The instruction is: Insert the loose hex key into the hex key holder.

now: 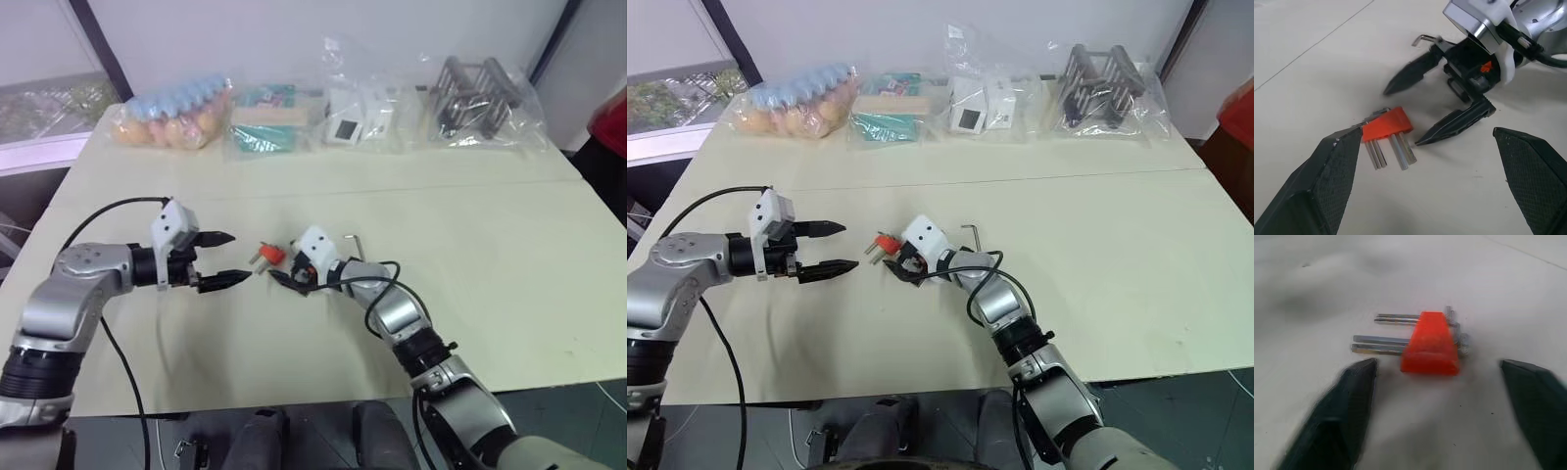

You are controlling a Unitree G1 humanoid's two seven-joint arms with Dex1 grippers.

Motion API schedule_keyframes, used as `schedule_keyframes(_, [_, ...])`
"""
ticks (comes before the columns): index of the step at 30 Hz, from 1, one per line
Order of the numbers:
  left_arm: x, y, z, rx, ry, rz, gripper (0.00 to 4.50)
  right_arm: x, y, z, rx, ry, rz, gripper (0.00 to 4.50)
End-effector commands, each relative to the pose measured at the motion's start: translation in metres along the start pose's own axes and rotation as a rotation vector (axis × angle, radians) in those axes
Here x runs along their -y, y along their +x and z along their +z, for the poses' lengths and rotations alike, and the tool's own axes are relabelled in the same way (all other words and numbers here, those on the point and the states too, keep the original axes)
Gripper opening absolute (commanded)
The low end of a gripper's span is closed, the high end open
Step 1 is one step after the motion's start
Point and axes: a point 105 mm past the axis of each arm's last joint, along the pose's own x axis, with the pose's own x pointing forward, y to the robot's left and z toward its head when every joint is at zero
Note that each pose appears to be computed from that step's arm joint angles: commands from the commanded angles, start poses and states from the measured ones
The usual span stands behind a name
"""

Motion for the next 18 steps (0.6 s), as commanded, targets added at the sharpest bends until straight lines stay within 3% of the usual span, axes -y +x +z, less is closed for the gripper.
schedule_keyframes(1, [0.0,-0.004,0.007,0.031,0.027,0.019,4.5,-0.004,0.004,-0.017,-0.074,0.009,-0.008,2.11])
schedule_keyframes(3, [0.001,-0.004,0.006,0.03,0.022,0.022,4.5,-0.001,0.004,-0.017,-0.074,0.006,-0.02,1.05])
schedule_keyframes(4, [0.001,-0.004,0.005,0.029,0.02,0.023,4.5,0.001,0.003,-0.017,-0.074,0.0,-0.028,0.95])
schedule_keyframes(9, [-0.002,-0.003,0.004,0.036,0.016,0.032,4.5,0.013,-0.009,0.004,-0.02,-0.205,-0.019,0.96])
schedule_keyframes(13, [-0.01,0.002,0.015,0.065,0.032,0.019,4.5,0.038,-0.042,0.064,0.137,-0.687,0.017,0.96])
schedule_keyframes(18, [-0.024,0.01,0.04,0.194,-0.028,-0.003,4.5,0.057,-0.07,0.096,0.202,-1.263,0.029,0.96])
